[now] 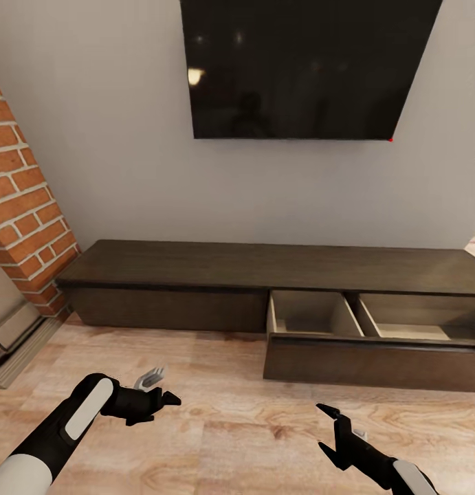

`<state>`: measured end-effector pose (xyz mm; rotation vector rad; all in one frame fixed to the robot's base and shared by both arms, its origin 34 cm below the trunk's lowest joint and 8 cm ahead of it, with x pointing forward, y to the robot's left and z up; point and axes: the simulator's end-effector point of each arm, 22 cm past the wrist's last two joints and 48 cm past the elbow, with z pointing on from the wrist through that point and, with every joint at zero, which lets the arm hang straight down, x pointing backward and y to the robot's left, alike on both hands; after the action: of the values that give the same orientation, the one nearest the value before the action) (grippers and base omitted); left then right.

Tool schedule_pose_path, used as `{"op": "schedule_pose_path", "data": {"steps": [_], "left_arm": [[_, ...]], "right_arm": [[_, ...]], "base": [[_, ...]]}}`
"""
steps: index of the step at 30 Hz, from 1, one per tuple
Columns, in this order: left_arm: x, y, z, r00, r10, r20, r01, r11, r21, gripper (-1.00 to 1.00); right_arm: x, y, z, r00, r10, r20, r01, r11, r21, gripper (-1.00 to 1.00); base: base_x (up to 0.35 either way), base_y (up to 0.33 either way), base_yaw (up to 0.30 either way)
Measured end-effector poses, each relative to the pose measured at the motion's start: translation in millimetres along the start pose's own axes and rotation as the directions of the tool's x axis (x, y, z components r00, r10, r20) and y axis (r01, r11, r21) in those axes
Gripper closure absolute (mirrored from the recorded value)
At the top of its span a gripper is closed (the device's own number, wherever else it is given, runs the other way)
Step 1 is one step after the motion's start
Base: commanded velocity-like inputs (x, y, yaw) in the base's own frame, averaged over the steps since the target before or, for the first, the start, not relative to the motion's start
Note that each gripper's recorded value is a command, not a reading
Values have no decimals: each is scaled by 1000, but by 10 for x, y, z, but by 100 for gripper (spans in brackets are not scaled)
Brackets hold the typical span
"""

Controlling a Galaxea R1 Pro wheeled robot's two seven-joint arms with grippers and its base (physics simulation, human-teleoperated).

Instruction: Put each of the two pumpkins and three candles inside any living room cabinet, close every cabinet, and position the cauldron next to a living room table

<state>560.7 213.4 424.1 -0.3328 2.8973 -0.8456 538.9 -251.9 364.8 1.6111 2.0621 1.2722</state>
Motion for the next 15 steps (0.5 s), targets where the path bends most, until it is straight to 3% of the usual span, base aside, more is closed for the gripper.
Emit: {"op": "schedule_pose_path", "data": {"steps": [4, 9, 15], "left_arm": [[-22, -51, -70, 1000, 0, 0, 0, 1000, 0, -100], [-46, -114, -155, 1000, 0, -1, 0, 1000, 0, -100], [-75, -185, -257, 1000, 1, -1, -1, 1000, -1, -100]], "right_arm": [[22, 73, -38, 1000, 0, 0, 0, 1000, 1, -100], [46, 164, -89, 1000, 0, 0, 0, 1000, 3, -100], [79, 274, -147, 1000, -1, 0, 1, 1000, 4, -100]], "base": [[-323, 0, 84], [-308, 0, 249], [-77, 0, 287]]}}
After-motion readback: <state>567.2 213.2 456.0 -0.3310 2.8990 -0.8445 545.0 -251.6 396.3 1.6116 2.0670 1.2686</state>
